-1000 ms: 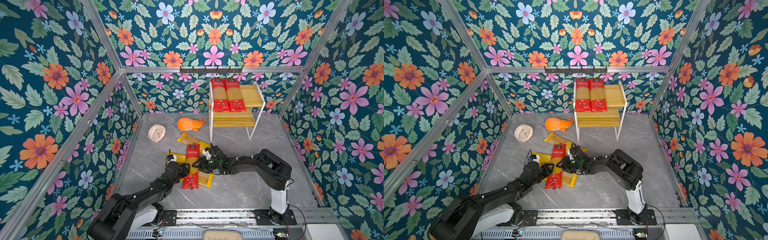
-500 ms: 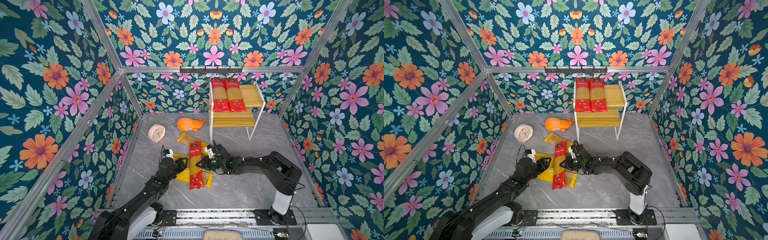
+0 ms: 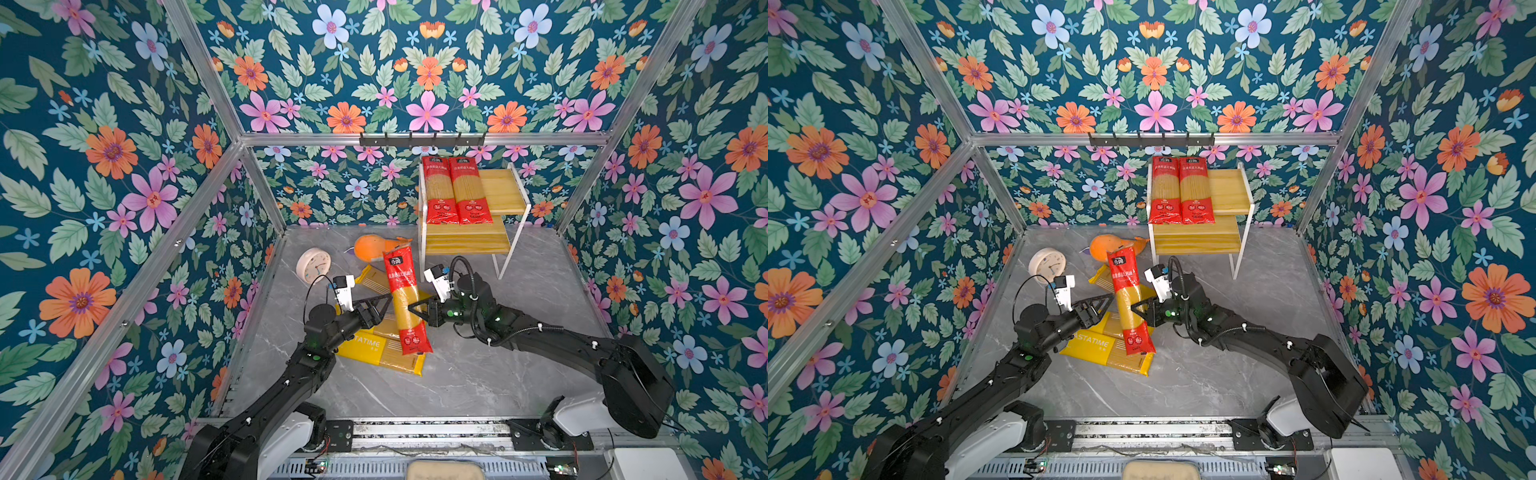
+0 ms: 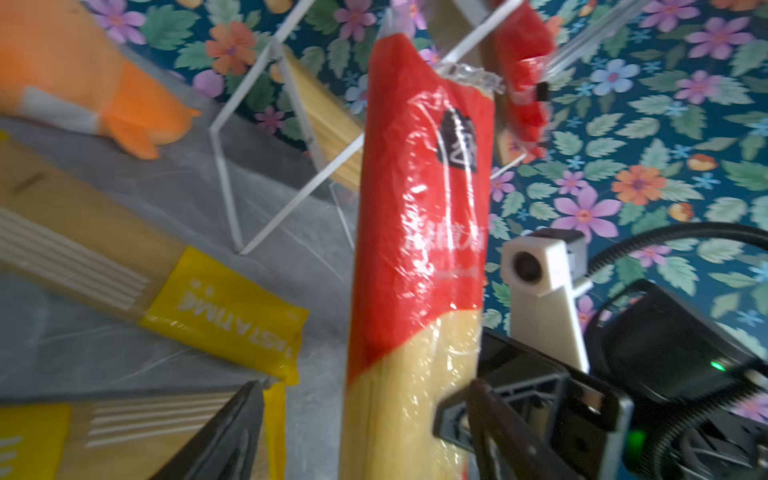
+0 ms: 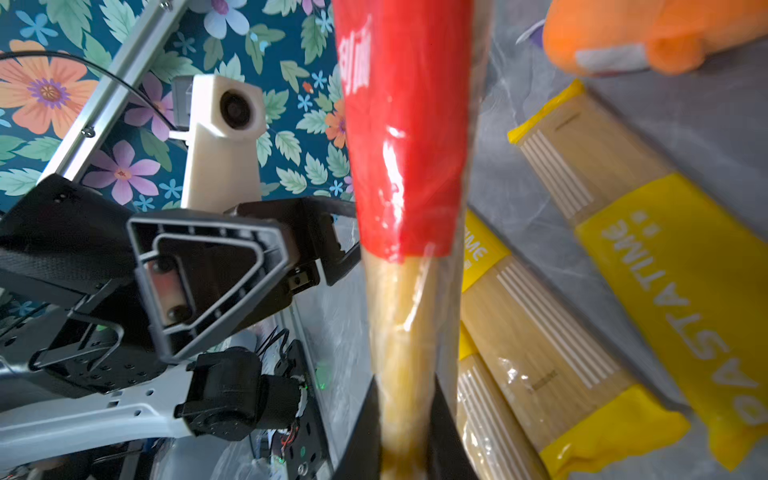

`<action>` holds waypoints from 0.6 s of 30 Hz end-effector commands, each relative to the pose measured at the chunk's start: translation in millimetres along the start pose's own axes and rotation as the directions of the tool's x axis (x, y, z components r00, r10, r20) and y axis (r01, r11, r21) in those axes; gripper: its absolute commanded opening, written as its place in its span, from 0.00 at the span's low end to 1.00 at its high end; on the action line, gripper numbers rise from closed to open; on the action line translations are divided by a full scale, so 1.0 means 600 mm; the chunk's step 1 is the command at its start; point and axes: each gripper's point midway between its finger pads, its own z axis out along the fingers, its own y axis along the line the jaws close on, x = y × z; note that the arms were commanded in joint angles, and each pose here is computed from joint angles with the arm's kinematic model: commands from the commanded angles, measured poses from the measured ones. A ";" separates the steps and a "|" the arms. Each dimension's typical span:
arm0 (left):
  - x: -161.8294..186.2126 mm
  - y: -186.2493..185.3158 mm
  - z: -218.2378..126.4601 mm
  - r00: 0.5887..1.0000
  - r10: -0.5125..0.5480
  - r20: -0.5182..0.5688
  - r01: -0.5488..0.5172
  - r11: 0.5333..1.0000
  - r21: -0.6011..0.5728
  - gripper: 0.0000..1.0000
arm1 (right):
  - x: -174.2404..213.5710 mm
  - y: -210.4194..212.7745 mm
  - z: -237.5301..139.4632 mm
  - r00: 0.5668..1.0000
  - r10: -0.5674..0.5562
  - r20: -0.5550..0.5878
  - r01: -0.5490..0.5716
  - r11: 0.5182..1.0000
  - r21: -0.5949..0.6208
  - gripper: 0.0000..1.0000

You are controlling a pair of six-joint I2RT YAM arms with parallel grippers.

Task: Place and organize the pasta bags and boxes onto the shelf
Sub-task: 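Lift the red bag upright with the right gripper while the left gripper steadies it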

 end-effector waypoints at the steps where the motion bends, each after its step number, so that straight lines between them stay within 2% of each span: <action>1: -0.021 -0.084 0.006 0.992 0.122 0.026 -0.125 0.971 0.202 0.80 | -0.054 0.079 -0.029 0.970 -0.208 0.126 0.225 0.963 -0.150 0.00; 5: -0.018 -0.088 0.018 0.986 0.167 0.015 -0.166 0.961 0.222 0.79 | -0.061 0.120 -0.059 0.941 -0.308 0.140 0.332 0.920 -0.207 0.00; 11: -0.019 -0.131 0.025 0.975 0.220 0.014 -0.211 0.916 0.340 0.74 | -0.057 0.154 -0.089 0.906 -0.390 0.166 0.422 0.868 -0.262 0.00; 18: -0.002 -0.176 0.027 0.963 0.268 0.015 -0.246 0.861 0.444 0.55 | -0.046 0.169 -0.099 0.897 -0.415 0.153 0.442 0.835 -0.327 0.00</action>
